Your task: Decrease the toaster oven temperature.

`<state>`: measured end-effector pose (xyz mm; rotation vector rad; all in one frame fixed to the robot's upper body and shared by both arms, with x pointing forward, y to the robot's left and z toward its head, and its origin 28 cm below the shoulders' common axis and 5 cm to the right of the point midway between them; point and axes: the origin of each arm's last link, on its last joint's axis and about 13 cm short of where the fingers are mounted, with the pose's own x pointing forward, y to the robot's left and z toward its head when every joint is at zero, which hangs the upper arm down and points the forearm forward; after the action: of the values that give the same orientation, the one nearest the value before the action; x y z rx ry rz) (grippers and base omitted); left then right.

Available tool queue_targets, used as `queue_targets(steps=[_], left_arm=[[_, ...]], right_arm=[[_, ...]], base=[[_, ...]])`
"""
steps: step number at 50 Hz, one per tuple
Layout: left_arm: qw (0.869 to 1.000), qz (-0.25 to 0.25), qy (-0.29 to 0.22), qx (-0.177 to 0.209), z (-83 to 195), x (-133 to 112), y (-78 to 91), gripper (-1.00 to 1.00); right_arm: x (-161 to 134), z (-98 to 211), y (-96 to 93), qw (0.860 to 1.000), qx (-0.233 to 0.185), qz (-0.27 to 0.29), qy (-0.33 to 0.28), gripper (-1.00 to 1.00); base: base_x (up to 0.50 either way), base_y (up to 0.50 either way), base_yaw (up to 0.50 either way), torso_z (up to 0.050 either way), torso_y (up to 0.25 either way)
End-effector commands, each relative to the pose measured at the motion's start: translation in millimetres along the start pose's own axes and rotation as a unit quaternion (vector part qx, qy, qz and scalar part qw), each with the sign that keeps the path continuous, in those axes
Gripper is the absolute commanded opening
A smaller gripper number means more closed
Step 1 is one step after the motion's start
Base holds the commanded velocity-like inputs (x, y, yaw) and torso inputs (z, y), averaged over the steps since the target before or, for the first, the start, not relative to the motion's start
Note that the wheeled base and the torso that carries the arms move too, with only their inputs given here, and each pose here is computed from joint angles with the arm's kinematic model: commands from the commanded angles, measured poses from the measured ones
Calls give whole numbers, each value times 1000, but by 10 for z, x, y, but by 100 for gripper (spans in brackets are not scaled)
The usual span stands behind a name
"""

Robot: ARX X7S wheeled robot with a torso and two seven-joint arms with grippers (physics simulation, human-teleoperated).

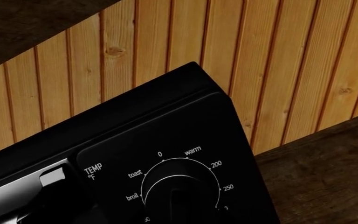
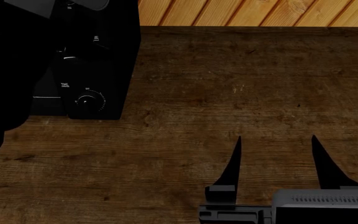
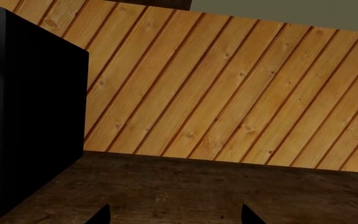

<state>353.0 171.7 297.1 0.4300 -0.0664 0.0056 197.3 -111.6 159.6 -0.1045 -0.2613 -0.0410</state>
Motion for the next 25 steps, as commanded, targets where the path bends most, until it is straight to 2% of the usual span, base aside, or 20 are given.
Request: queue_targets(steps=[1,5,11,25], left_arm=[[998,-8,1,-66,62,-15,-4,-100],[992,-9,7,-128,95,2,9,-100],[986,-2,13,-164,75,38,3,-100],[978,27,10,-206,29,79,11,-100]], right_arm=[[4,16,1,1000,-1,0,-1,100],[6,19,0,1000,-2,0,-1,100],[11,17,-4,1000,-3,0,-1,100],[-4,22,-1,1000,-3,-2,1,100]], base=[[0,0,0,0,0],[0,0,0,0,0],[8,0,-3,0,0],[12,-1,-5,0,0]])
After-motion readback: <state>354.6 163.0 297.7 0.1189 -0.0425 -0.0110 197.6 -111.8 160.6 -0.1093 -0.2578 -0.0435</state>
